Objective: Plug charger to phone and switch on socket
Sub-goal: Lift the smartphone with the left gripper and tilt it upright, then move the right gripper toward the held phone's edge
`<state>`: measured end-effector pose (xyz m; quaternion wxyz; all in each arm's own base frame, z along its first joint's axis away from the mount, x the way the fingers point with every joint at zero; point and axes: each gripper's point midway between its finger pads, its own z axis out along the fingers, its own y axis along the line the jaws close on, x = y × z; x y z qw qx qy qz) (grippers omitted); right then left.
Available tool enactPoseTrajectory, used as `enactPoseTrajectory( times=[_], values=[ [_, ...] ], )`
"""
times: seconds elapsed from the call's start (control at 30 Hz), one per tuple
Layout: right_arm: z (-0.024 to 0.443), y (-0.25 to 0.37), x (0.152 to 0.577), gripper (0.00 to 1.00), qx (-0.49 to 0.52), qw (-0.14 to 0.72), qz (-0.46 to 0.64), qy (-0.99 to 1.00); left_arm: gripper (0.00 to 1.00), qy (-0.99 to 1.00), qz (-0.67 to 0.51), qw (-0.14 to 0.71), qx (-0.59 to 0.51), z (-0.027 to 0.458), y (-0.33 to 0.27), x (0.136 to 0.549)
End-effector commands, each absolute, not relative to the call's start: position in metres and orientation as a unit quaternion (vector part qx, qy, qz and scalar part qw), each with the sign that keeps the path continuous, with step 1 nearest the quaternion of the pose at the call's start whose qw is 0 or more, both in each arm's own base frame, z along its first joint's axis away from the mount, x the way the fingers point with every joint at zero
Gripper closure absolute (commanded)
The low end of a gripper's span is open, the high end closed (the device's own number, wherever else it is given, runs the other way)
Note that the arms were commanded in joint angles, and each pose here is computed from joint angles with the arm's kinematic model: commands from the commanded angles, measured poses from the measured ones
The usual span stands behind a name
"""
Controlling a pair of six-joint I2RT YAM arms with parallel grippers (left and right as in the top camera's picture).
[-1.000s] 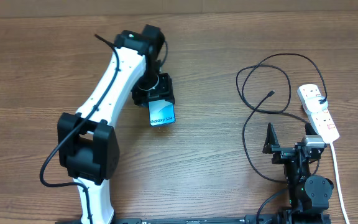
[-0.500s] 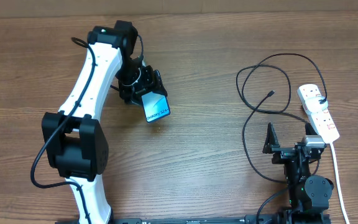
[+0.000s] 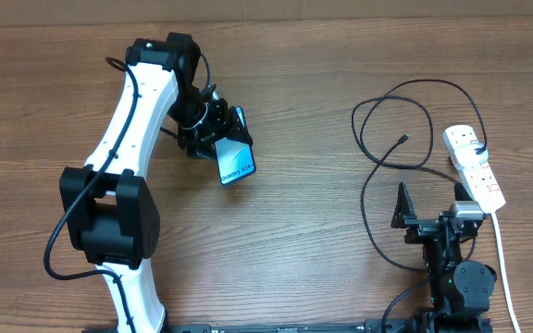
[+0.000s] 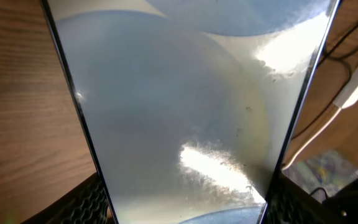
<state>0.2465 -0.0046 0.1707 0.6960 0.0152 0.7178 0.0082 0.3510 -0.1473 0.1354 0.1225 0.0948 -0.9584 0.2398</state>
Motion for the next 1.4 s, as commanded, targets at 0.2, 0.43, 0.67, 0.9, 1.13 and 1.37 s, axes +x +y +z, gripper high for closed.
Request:
enactPoseTrajectory(
  times=[0.2,0.43,0.67,0.9,1.13,1.37],
  values=[
    [0.17,-0.007,0.246,0.0,0.018,0.699,0.002,0.715,0.41,-0.936,0.31,0.152,0.062,0.158,-0.158,0.337],
    [0.172,0.013,0.246,0.0,0.02,0.697,0.085,0.712,0.41,-0.925,0.335,0.168,0.059,0.166,-0.164,0.33],
    [0.177,0.091,0.218,0.0,0.117,0.519,0.483,0.696,0.41,-0.916,0.359,0.17,0.061,0.172,-0.171,0.331],
    [0.176,0.132,0.181,0.0,0.122,0.336,0.623,0.696,0.41,-0.907,0.385,0.159,0.059,0.177,-0.178,0.338],
    [0.179,0.127,0.187,0.01,0.08,0.401,0.588,0.698,0.4,-0.908,0.386,0.154,0.057,0.176,-0.178,0.34],
    [0.172,0.121,0.197,0.01,0.096,0.423,0.548,0.715,0.41,-0.908,0.387,0.147,0.058,0.175,-0.179,0.344]
  ],
)
